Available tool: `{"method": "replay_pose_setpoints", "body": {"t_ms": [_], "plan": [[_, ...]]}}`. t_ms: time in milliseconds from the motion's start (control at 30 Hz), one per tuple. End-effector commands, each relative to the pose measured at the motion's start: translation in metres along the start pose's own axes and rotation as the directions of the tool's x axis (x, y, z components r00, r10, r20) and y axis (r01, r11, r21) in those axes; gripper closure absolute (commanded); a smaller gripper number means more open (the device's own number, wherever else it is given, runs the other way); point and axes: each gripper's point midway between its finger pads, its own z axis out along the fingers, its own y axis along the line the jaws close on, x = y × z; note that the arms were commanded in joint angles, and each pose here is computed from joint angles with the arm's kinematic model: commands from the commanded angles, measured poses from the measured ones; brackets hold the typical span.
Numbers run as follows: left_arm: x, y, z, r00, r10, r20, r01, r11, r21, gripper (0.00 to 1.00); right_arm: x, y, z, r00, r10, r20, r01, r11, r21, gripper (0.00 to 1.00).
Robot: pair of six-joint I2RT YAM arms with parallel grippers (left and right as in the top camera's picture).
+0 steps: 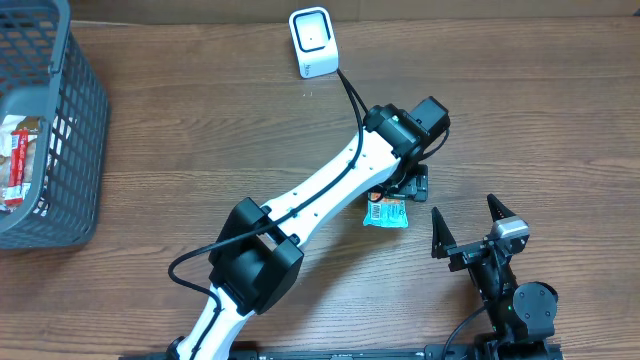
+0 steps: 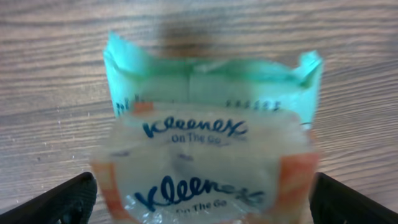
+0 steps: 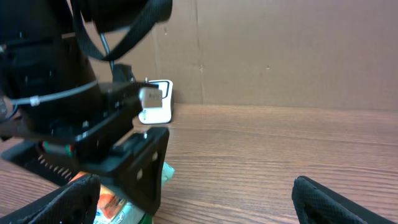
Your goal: Scan the item barcode
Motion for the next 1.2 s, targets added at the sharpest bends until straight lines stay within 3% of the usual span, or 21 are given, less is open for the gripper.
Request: {"method": "replay_pose_setpoints", "body": {"t_ms": [0,333,367,500,767,833,933,1167], "plan": [[-0.014,-0.009,-0.028,0.998,0.029,0.06,-0.032,0.998,0.059,0.0,0.002,-0.002,0.0,1.0,0.003,0.001,-0.003,1.0,0.009,0.0],[-0.021,-0.011,-0.06,0.994,0.041,0.102,-0.049,0.996,0.079,0.03,0.002,-0.002,0.0,1.0,0.003,0.001,-0.003,1.0,0.009,0.0],[-0.021,-0.011,-0.061,0.994,0.04,0.101,-0.048,0.996,0.077,0.07,0.002,-0.002,0.0,1.0,0.003,0.001,-0.003,1.0,0.009,0.0],[-0.017,-0.013,-0.061,0.992,0.094,0.081,-0.101,0.991,0.091,0.47,0.002,-0.002,0.0,1.0,0.003,0.001,-0.003,1.0,0.009,0.0],[-0.009,-0.019,-0.06,0.99,0.133,0.05,-0.138,0.982,0.126,0.5,0.002,-0.002,0.0,1.0,0.003,0.001,-0.003,1.0,0.009,0.0],[-0.009,-0.019,-0.06,0.992,0.115,0.048,-0.12,0.985,0.125,0.53,0.002,-0.002,0.0,1.0,0.003,0.001,-0.003,1.0,0.009,0.0],[-0.01,-0.02,-0.06,0.993,0.099,0.059,-0.106,0.987,0.118,0.68,0.002,-0.002,0.0,1.0,0.003,0.001,-0.003,1.0,0.009,0.0],[-0.012,-0.017,-0.06,0.991,0.086,0.099,-0.092,0.994,0.056,0.7,0.002,-0.002,0.0,1.0,0.003,0.001,-0.003,1.0,0.009,0.0]]}}
